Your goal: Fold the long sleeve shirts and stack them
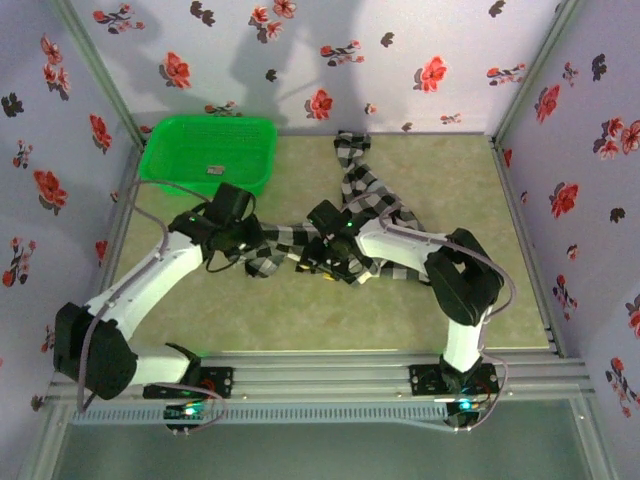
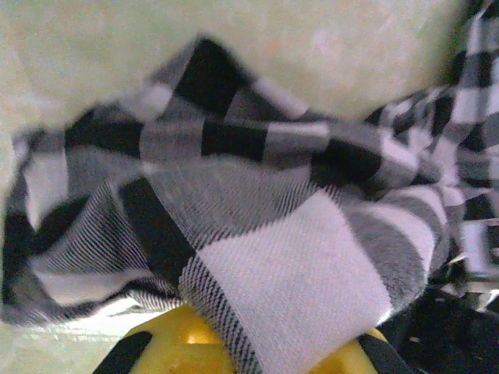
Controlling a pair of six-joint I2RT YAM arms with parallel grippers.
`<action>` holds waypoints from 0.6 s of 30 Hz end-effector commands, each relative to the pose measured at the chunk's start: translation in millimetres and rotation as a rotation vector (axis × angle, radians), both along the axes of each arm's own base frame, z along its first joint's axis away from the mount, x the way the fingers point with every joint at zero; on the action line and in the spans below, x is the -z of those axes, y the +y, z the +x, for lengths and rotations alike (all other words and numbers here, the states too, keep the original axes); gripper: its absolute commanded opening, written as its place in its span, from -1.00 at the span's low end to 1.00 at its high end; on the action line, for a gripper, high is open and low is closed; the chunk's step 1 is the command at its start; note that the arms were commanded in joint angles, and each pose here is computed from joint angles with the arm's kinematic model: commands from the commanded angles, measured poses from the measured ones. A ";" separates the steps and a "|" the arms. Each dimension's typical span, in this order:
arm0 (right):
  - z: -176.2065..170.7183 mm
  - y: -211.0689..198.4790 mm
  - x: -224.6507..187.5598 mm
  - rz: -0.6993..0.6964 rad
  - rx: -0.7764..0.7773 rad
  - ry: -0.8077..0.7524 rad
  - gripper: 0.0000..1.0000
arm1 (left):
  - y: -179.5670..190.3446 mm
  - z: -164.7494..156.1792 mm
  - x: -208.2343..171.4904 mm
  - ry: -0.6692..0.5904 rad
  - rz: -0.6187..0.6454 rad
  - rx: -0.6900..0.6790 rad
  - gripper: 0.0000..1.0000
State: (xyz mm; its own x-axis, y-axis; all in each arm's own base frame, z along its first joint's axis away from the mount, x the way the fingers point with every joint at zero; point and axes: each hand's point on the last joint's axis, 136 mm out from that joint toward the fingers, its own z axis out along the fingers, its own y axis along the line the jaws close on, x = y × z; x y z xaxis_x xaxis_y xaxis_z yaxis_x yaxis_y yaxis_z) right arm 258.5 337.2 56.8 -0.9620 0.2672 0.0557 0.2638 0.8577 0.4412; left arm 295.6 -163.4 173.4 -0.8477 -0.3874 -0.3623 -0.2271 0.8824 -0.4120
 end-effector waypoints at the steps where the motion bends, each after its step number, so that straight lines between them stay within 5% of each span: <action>1: 14.6 16.2 8.6 -0.016 0.118 -0.011 0.11 | 12.3 5.2 -10.4 -0.019 0.071 0.059 -0.95; 10: 23.6 -13.9 34.7 -0.346 0.116 -0.038 0.11 | -0.9 40.3 -19.7 -0.078 0.016 0.110 -0.96; 18: 43.0 -42.6 39.6 -0.620 0.032 -0.120 0.17 | -2.1 40.3 -17.1 -0.082 0.009 0.139 -0.96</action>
